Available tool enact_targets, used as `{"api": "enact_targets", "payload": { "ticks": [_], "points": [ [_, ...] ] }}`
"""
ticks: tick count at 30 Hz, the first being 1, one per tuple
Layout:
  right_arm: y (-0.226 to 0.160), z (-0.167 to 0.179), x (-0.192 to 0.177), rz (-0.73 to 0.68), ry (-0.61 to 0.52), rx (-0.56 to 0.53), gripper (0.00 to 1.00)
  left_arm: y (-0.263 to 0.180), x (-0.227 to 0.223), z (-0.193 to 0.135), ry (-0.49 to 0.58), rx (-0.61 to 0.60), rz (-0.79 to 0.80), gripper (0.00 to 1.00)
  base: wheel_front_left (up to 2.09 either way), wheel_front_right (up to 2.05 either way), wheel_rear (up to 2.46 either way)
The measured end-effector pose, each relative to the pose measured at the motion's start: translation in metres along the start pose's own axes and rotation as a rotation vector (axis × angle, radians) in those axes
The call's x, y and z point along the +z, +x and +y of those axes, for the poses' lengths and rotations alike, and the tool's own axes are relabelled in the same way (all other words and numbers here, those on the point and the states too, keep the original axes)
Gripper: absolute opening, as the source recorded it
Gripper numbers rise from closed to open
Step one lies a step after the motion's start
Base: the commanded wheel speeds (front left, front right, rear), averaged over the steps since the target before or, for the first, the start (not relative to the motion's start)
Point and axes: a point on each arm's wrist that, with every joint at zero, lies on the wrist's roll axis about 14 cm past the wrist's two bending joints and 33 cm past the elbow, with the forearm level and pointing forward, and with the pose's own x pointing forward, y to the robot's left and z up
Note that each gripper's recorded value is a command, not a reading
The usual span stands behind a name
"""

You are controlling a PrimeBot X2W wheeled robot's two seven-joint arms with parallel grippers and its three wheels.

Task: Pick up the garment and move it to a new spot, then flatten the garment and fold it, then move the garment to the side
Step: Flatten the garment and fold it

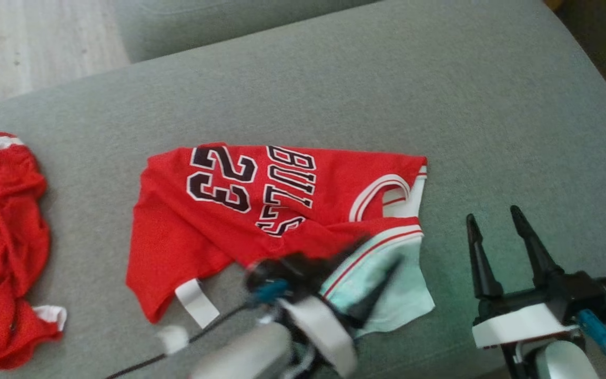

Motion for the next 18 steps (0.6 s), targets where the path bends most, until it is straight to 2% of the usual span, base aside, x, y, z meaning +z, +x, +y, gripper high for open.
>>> {"api": "enact_targets", "payload": {
  "ticks": [4, 7, 8, 14, 18],
  "points": [
    [0.003, -0.003, 0.007, -0.024, 0.000, -0.005, 1.00, -0.032, 0.015, 0.052, 0.042, 0.215, -0.084, 1.00, 0.00, 0.00, 0.00],
    [0.003, -0.003, 0.003, -0.017, 0.006, -0.003, 1.00, -0.063, 0.020, 0.077, 0.040, 0.370, -0.140, 1.00, 0.00, 0.00, 0.00],
    [0.003, -0.003, 0.003, -0.017, 0.006, -0.003, 1.00, -0.063, 0.020, 0.077, 0.040, 0.370, -0.140, 1.00, 0.00, 0.00, 0.00],
    [-0.003, 0.004, -0.012, 0.027, 0.008, 0.025, 1.00, -0.139, 0.028, 0.112, 0.035, 0.678, -0.251, 1.00, 0.00, 0.00, 0.00],
    [0.003, 0.016, -0.011, 0.025, -0.010, 0.069, 1.00, -0.193, 0.012, 0.124, 0.050, 0.855, -0.261, 1.00, 0.00, 0.00, 0.00]
  ]
}}
